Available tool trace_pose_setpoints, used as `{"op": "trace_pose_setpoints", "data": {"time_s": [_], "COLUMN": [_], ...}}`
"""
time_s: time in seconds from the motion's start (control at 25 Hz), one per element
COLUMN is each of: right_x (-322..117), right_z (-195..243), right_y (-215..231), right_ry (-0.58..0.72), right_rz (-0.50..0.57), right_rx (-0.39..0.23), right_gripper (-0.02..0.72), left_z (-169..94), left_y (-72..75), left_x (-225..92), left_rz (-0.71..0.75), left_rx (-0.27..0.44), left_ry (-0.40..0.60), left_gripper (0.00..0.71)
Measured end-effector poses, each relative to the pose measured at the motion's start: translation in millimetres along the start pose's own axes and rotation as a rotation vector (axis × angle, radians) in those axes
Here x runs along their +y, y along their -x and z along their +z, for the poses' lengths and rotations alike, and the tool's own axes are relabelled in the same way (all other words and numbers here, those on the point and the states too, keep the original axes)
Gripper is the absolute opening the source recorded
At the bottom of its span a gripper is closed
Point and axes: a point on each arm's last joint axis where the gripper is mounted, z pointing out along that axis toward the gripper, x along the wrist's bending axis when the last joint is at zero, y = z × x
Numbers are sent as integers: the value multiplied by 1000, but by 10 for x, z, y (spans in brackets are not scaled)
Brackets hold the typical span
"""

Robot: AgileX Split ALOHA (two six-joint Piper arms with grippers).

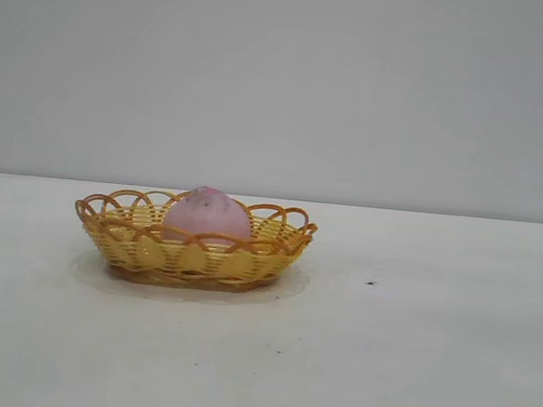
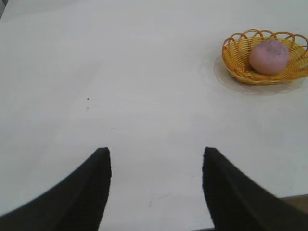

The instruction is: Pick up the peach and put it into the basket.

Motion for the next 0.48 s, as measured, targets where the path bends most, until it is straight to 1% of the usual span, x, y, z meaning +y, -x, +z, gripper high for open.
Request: {"op": "trace_pose_setpoints", "data": {"time_s": [0.16,0.32,0.48], "right_x": [-296,-415,-493], "right_z": [70,39,0], "right_y": [5,-6,-10], "right_ry": [102,219,295], "right_rz": [-5,-27,-38], "right_rx": [-3,0,-2], "right_gripper": [442,442,442], "left_z": [0,0,0], "left_y": [0,0,0], "left_x": [0,0,0], "left_rz": [0,0,0], "left_rx": [0,0,0], "left_ry": [0,0,0], "left_gripper": [372,372,372]}}
